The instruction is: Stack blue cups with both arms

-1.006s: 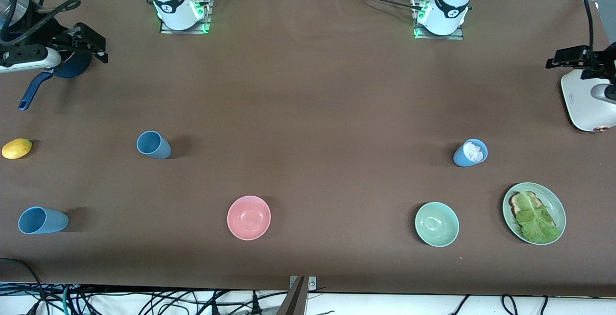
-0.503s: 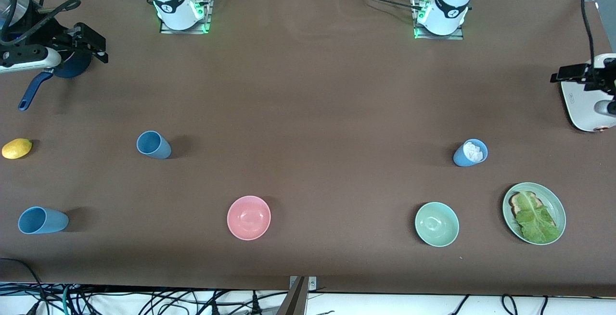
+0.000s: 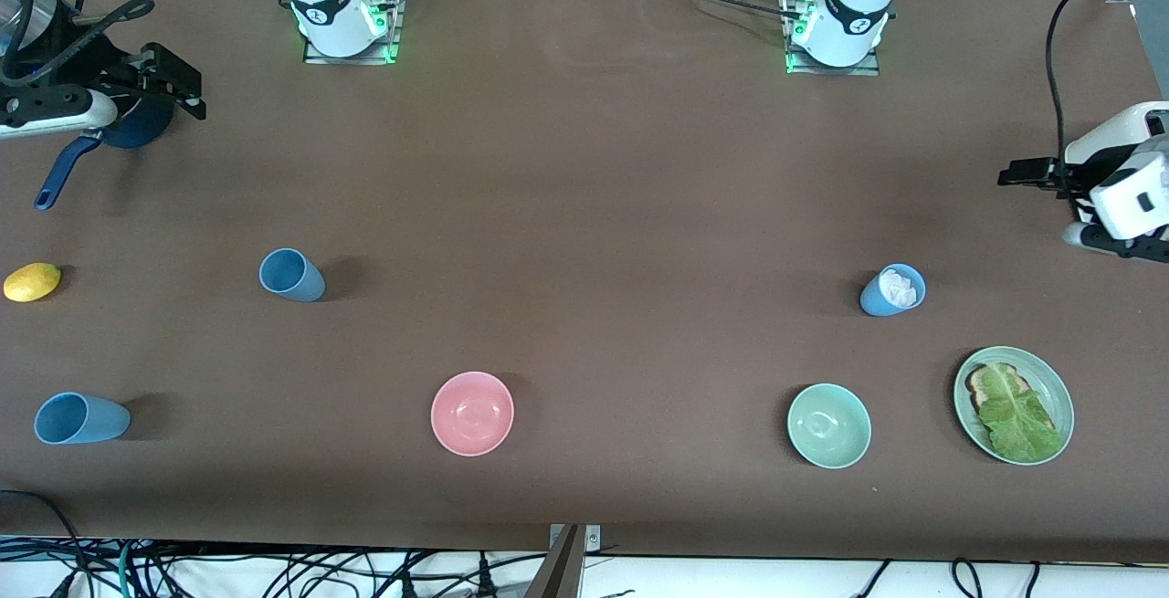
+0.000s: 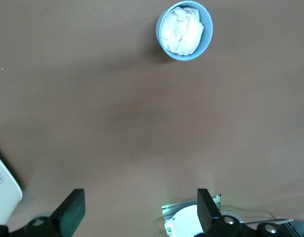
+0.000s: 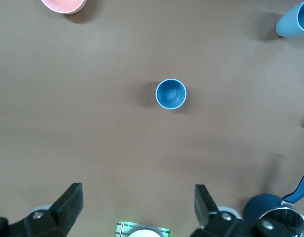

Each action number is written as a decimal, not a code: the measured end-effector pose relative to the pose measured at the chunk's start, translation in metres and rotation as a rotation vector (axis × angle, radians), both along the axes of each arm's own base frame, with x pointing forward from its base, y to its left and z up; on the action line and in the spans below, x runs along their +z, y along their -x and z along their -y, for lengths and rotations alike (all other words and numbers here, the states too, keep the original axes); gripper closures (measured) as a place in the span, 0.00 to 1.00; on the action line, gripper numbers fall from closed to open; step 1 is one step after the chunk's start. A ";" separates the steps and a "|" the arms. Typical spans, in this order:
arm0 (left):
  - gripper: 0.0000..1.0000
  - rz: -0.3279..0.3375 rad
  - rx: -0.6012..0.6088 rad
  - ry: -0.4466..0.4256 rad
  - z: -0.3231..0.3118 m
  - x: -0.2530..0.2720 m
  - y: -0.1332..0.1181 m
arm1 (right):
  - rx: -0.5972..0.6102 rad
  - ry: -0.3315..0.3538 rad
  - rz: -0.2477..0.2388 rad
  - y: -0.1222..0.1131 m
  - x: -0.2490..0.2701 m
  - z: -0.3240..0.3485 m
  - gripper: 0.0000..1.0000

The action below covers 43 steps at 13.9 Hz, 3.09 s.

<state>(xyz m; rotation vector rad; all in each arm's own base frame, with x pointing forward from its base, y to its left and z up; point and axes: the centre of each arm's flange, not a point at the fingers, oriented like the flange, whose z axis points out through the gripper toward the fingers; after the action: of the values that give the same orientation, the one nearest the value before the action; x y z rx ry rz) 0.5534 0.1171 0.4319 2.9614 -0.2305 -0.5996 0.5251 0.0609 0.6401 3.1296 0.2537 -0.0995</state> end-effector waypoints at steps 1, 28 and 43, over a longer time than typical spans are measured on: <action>0.00 0.002 0.005 -0.010 0.010 -0.008 -0.001 | 0.000 0.000 0.000 0.000 0.000 0.000 0.00; 0.00 0.227 0.080 -0.036 0.041 -0.171 -0.014 | 0.000 0.000 0.000 0.000 0.000 0.000 0.00; 0.00 0.247 0.088 -0.034 0.040 -0.171 -0.018 | 0.001 0.000 0.000 0.000 0.000 -0.001 0.00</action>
<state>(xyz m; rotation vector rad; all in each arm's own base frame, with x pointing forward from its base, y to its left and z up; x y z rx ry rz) 0.5709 0.0772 0.2610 3.0552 -0.1099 -0.2293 0.5254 0.0617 0.6398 3.1297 0.2558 -0.0989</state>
